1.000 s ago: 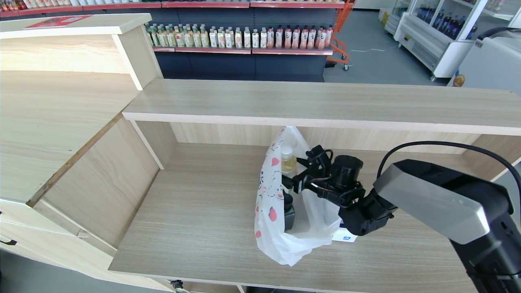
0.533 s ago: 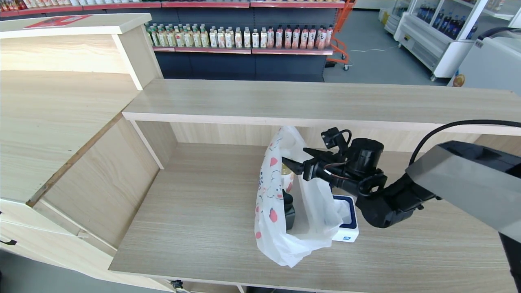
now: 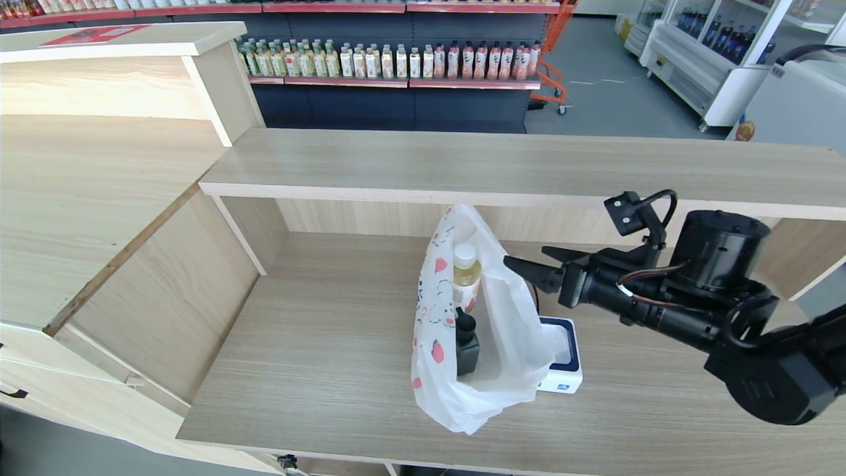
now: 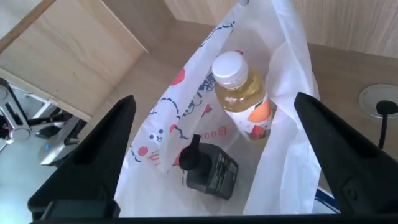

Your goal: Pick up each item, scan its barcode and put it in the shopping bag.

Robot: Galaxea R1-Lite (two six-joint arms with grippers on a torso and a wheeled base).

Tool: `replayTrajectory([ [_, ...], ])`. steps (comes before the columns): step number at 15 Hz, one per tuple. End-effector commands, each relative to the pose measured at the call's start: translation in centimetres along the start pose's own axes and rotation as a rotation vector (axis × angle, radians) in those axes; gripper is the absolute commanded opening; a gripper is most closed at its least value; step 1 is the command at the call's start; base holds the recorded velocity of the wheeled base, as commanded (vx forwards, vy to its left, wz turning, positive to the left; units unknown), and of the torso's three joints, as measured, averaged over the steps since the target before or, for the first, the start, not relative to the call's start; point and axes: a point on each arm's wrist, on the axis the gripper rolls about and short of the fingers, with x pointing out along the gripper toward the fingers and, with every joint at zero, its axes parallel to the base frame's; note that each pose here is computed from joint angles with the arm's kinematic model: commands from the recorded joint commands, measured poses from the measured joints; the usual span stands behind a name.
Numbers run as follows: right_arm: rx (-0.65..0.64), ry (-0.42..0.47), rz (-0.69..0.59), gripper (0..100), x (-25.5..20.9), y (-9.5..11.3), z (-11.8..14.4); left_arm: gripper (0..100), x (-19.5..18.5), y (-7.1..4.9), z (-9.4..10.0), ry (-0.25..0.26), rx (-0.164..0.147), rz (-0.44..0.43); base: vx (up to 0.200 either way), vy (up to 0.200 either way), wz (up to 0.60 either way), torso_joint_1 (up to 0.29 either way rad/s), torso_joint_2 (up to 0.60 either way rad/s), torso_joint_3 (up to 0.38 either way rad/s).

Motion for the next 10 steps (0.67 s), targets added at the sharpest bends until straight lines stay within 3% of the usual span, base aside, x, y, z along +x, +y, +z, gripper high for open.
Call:
replayTrajectory([
  [1, -0.007, -0.054, -0.041, 100, -7.0, 2.0, 2.0, 100, 0.0, 0.0, 0.0, 0.000, 0.000, -0.001, 0.000, 0.000, 0.00, 0.000, 0.00, 0.000],
  [4, -0.039, -0.002, -0.251, 100, -15.7, 2.9, 0.8, 100, 0.0, 0.0, 0.0, 0.000, 0.000, 0.000, 0.000, 0.000, 0.00, 0.000, 0.00, 0.000],
  [7, -0.028, 0.048, -0.488, 100, -22.7, 5.6, -2.3, 100, 0.0, 0.0, 0.0, 0.000, 0.000, 0.000, 0.000, 0.000, 0.00, 0.000, 0.00, 0.000],
  [8, -0.051, 0.064, -0.607, 100, -26.1, 7.1, -4.7, 100, 0.0, 0.0, 0.0, 0.000, 0.000, 0.000, 0.000, 0.000, 0.00, 0.000, 0.00, 0.000],
  [10, -0.107, 0.029, -0.679, 100, -28.1, 8.0, -7.4, 100, 0.0, 0.0, 0.0, 0.000, 0.000, 0.000, 0.000, 0.000, 0.00, 0.000, 0.00, 0.000],
])
